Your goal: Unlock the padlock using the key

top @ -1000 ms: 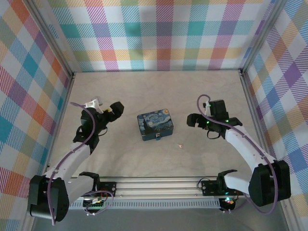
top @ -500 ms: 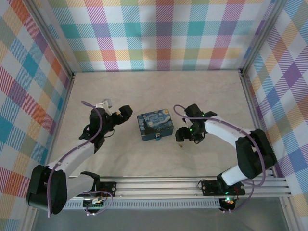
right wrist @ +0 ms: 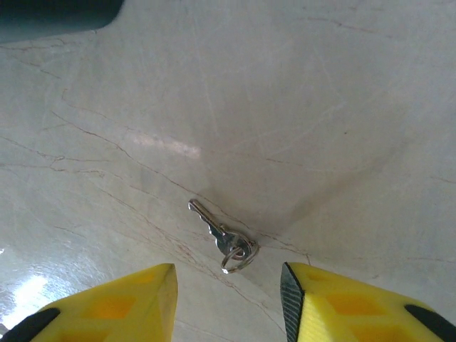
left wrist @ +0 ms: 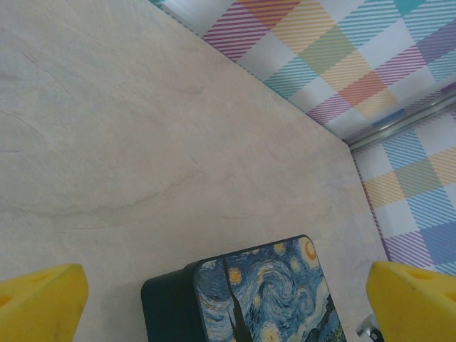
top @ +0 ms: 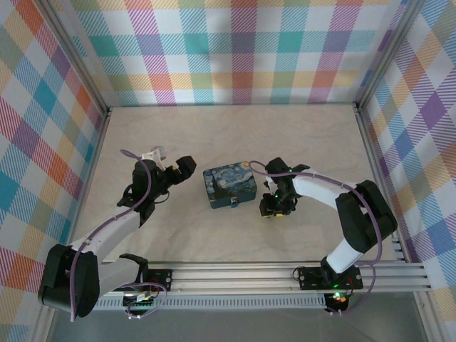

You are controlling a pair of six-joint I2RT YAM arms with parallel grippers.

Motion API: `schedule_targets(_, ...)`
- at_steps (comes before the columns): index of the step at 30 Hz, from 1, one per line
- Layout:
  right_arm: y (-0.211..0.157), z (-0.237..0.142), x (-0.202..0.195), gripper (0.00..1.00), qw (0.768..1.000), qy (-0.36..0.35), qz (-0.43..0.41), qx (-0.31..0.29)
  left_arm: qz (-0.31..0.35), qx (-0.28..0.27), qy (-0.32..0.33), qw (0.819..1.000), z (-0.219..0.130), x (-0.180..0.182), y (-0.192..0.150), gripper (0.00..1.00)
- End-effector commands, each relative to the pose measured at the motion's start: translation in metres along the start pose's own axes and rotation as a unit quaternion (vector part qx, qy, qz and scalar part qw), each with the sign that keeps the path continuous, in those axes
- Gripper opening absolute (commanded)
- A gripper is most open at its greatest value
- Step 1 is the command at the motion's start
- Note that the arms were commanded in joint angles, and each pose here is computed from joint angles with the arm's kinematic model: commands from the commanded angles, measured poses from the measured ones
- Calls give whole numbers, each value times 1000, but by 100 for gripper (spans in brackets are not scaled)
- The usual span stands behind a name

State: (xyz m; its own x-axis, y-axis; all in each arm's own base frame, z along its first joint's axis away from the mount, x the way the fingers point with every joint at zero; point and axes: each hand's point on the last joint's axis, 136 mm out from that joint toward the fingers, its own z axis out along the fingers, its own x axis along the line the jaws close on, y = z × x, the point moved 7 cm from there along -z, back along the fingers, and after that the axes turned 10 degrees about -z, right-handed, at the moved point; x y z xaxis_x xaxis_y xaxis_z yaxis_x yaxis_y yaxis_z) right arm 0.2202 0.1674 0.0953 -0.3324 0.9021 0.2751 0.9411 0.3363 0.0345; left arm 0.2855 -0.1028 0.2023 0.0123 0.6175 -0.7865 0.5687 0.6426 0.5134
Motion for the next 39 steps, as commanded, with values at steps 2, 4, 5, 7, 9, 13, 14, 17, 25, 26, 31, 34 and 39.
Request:
schedule_targets(2, 3, 2, 3, 41, 1000, -3, 11, 7, 10, -9, -14, 1000, 1, -11, 5, 100)
schedule_targets(4, 4, 4, 4, 40, 1000, -4, 11, 9, 10, -9, -13, 1000, 1, -10, 4, 100)
schedule_targets(5, 4, 5, 4, 39, 1000, -7, 11, 10, 10, -9, -13, 1000, 1, -10, 5, 100)
schedule_targets(7, 3, 7, 4, 38, 1000, -10, 12, 15, 10, -9, -13, 1000, 1, -11, 4, 100)
schedule_targets(9, 3, 8, 3, 36, 1000, -13, 13, 18, 11, -10, -11, 1000, 1, -10, 4, 100)
schedule_targets(13, 2, 12, 2, 34, 999, -18, 17, 22, 11, -10, -10, 1000, 1, -10, 5, 100)
schedule_targets(14, 2, 13, 2, 33, 999, -19, 18, 23, 10, -10, -10, 1000, 1, -10, 5, 100)
schedule_targets(17, 2, 16, 1, 31, 999, -23, 21, 24, 11, -10, -10, 1000, 1, -10, 5, 100)
schedule_targets(25, 0, 16, 0, 20, 999, -28, 23, 25, 11, -11, -11, 1000, -1, -11, 5, 100)
schedule_targets(26, 0, 16, -1, 18, 999, -29, 24, 24, 11, -12, -11, 1000, -1, -11, 5, 100)
schedule_targets(31, -1, 15, 0, 10, 999, -27, 28, 17, 11, -13, -12, 1000, -2, -12, 6, 100)
schedule_targets(34, -1, 15, 0, 5, 999, -23, 32, 11, 11, -14, -13, 1000, -3, -13, 6, 100)
schedule_targets(39, -1, 12, 1, 0, 999, -19, 37, -4, 10, -14, -15, 1000, -4, -14, 7, 100)
